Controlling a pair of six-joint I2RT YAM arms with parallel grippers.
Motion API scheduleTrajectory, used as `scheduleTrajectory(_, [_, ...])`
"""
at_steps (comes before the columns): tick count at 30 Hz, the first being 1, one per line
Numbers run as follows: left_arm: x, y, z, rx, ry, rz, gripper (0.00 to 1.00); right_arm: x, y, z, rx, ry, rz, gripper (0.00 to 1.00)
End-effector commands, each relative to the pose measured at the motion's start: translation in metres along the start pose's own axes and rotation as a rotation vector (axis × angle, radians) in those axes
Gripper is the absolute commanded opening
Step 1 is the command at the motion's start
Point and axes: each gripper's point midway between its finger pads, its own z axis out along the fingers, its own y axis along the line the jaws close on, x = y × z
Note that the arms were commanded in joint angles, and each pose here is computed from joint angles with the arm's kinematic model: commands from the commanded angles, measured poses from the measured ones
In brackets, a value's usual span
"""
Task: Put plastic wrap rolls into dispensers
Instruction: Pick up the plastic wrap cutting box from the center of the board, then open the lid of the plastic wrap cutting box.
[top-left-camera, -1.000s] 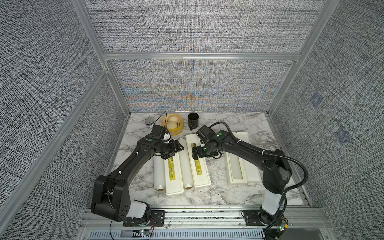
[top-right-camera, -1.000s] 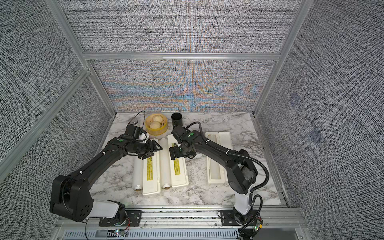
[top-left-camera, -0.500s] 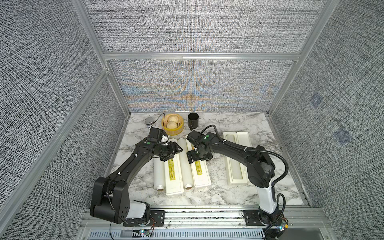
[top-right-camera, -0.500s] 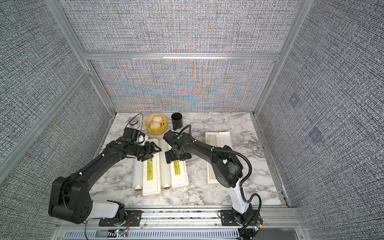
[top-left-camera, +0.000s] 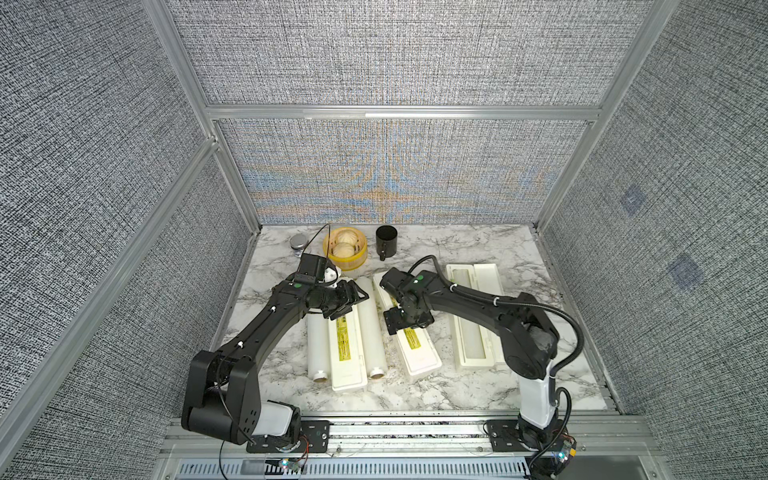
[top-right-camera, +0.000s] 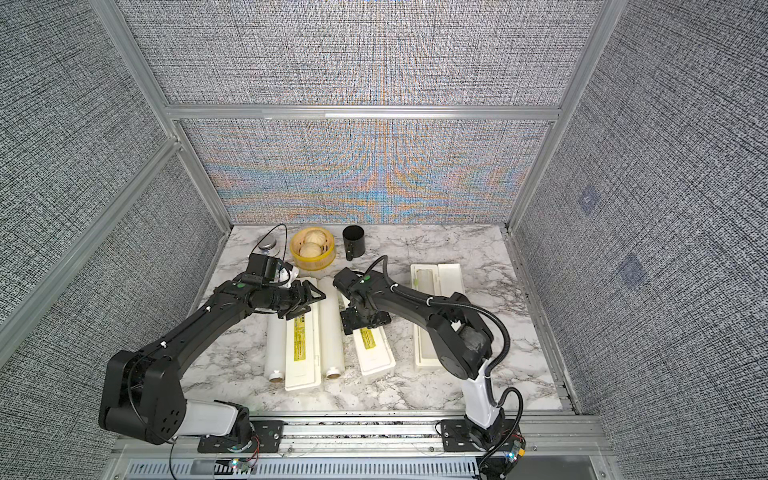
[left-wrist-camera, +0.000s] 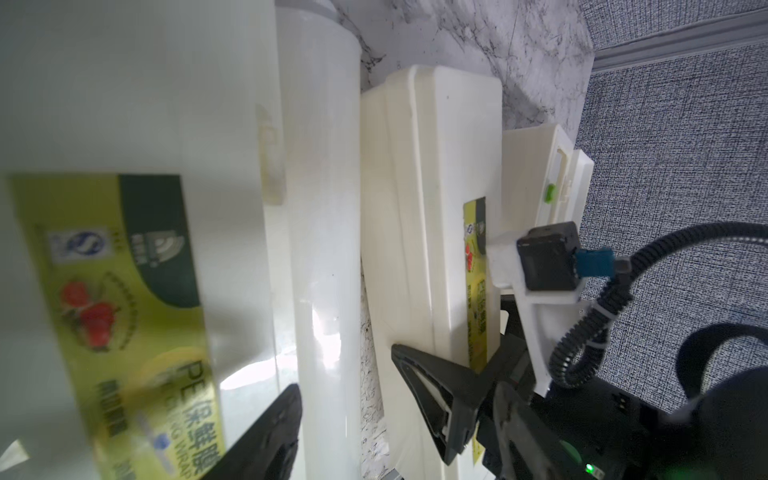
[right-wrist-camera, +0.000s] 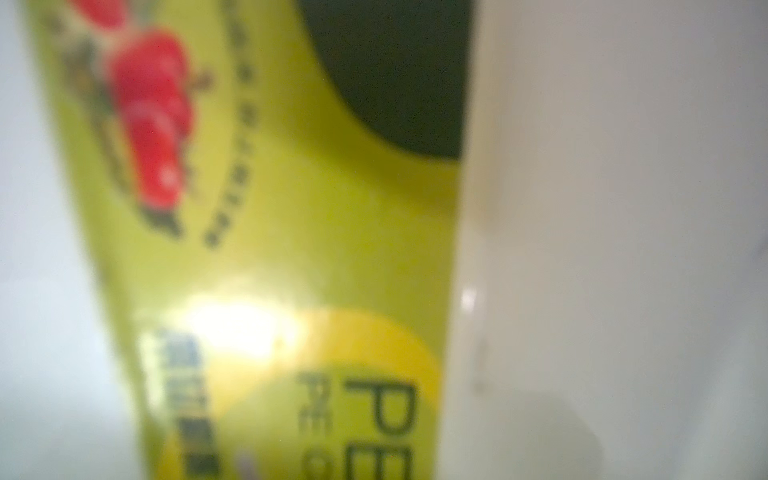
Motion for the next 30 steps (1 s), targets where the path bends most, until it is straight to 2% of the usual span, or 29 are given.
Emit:
scheduleTrajectory(1, [-0.008,-0.013,0.001,0.056,-0.013,0.011,0.73,-0.009,0.008,-0.025,-0.134,-0.079,-0.017,0.88])
scheduleTrajectory(4, [-0.015,-0.023,0.001,0.094,-0.026,0.011,0.73,-0.009,0.003,-0.046,-0.269,-0.120,0.029,0.82])
scheduleTrajectory(6, [-0.020,-0.034,0.001,0.139,-0.038,0.022,0.74,-0.009,0.000,-0.060,-0.361,-0.145,0.055,0.82])
scheduleTrajectory(10, [-0.030,-0.076,0.000,0.305,-0.060,0.073,0.82,-0.006,-0.001,-0.097,-0.542,-0.216,0.056,0.82])
scheduleTrajectory(13, [-0.026,-0.112,0.006,0.413,-0.023,0.140,0.90,-0.006,-0.006,-0.124,-0.654,-0.263,0.062,0.82])
scheduleTrajectory(16, [-0.020,-0.143,0.014,0.529,0.029,0.190,0.92,-0.005,-0.009,-0.150,-0.765,-0.310,0.068,0.82])
scheduleTrajectory(22, [-0.024,-0.180,0.011,0.720,0.033,0.196,0.96,-0.001,-0.002,-0.191,-0.955,-0.358,0.042,0.82])
scheduleTrajectory(24, [-0.027,-0.187,0.010,0.765,0.036,0.192,1.00,0.000,0.002,-0.199,-1.002,-0.361,0.027,0.82])
scheduleTrajectory(28, [-0.031,-0.205,0.001,0.887,0.040,0.168,1.00,0.002,0.005,-0.201,-1.034,-0.349,0.026,0.82])
scheduleTrajectory(30, [-0.028,-0.208,0.003,0.891,0.050,0.169,1.00,0.002,0.006,-0.200,-1.047,-0.338,0.032,0.82])
